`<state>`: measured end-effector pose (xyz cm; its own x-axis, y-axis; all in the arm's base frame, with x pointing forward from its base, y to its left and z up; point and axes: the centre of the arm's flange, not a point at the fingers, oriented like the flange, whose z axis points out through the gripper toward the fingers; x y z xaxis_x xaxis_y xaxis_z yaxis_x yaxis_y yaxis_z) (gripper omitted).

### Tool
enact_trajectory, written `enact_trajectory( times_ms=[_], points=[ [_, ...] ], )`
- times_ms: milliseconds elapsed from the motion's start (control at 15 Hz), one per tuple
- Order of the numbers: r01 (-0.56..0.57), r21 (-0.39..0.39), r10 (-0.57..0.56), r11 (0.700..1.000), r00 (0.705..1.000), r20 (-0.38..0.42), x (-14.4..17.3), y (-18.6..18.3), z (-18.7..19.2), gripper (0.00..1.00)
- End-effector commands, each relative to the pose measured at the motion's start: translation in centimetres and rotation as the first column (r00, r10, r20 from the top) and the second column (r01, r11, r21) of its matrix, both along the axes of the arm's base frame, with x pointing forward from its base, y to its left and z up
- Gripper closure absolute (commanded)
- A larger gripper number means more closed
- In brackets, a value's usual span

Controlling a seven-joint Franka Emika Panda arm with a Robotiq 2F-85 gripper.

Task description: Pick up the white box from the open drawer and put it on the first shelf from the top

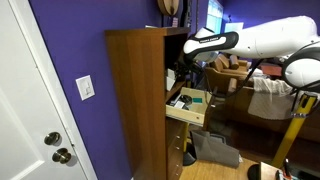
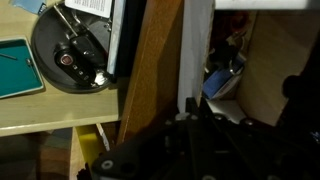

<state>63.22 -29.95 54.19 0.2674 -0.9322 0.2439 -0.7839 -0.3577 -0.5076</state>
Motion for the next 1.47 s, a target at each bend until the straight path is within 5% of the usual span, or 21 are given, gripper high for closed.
enact_trajectory(
  times_ms=[0,467,667,1000,1400],
  points=[
    [0.024,0.006,-0.024,1.0,0.999,-0.031,0.6,0.1,0.4,0.7],
    [-0.152,-0.023,0.153,0.988,0.988,0.037,-0.4,2.1,3.0,0.19],
    [-0.33,-0.022,0.33,0.944,0.944,0.02,-1.9,3.8,3.9,0.01],
    [-0.576,-0.059,0.569,0.816,0.816,-0.1,-6.3,5.2,4.9,0.0],
    [-0.794,-0.114,0.754,0.597,0.604,-0.258,-12.5,6.3,4.8,0.0]
  ],
)
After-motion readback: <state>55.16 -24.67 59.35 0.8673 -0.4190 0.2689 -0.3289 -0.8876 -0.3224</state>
